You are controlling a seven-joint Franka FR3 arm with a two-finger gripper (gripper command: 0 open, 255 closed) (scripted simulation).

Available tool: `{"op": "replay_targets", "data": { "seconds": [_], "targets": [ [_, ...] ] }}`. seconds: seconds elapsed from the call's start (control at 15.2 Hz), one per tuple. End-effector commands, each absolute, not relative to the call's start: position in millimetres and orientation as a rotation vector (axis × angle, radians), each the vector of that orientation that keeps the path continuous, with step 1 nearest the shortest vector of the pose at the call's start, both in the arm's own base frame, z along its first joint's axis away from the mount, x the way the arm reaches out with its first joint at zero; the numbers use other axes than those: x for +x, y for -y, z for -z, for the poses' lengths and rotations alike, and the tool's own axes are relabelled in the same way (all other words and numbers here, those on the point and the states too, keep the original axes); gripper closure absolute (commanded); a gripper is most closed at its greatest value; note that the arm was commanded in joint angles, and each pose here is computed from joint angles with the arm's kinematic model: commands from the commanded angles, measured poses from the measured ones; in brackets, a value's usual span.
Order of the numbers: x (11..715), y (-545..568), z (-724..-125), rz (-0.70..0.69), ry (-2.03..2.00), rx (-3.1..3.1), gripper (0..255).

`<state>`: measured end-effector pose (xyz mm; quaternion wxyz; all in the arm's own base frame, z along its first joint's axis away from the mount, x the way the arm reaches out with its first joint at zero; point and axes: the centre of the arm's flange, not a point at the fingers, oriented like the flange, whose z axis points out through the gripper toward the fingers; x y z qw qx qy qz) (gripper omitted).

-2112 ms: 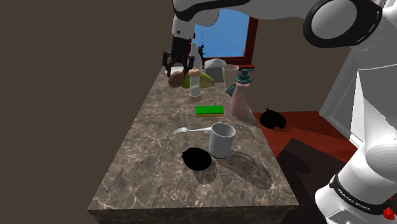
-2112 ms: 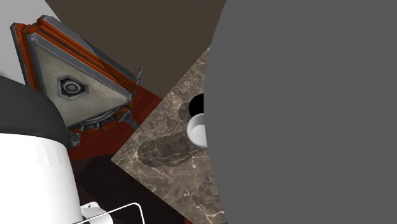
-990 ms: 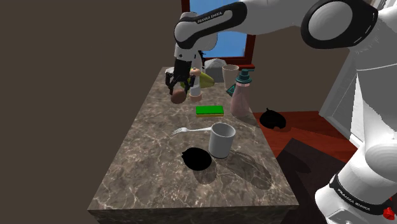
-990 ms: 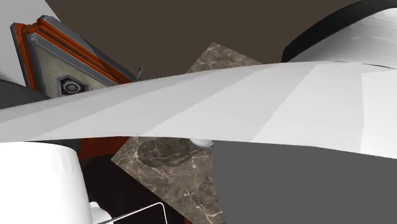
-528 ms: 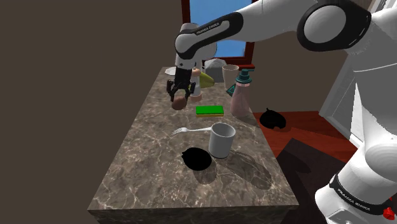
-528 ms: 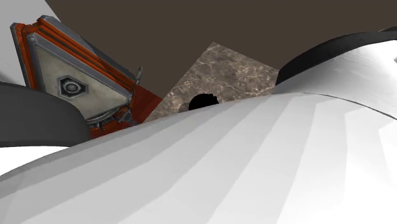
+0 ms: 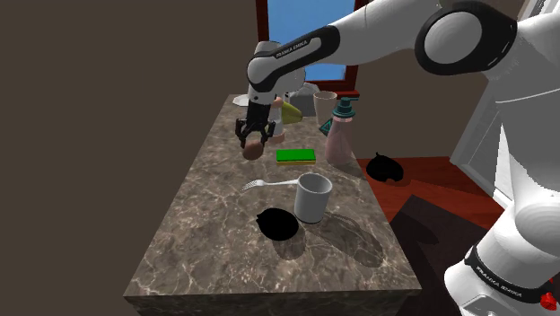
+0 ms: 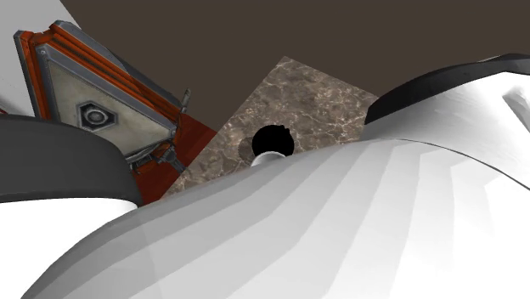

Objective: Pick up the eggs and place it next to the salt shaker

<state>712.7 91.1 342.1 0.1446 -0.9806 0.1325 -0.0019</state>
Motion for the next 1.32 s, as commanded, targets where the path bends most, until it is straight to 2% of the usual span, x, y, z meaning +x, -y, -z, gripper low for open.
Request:
{"op": "replay_targets", "data": {
  "seconds": [0.0, 0.2, 0.26, 0.59, 0.86, 1.25],
  "targets": [
    [712, -90, -335, -0.008, -0.384, -2.828, 255],
    [712, -90, -335, -0.008, -0.384, -2.828, 255],
    [712, -91, -335, -0.008, -0.384, -2.828, 0],
    [712, -90, -335, -0.008, -0.384, -2.828, 0],
    [710, -76, -383, -0.008, -0.384, -2.828, 0],
    [710, -76, -383, -0.008, -0.384, -2.828, 0]
  ]
}}
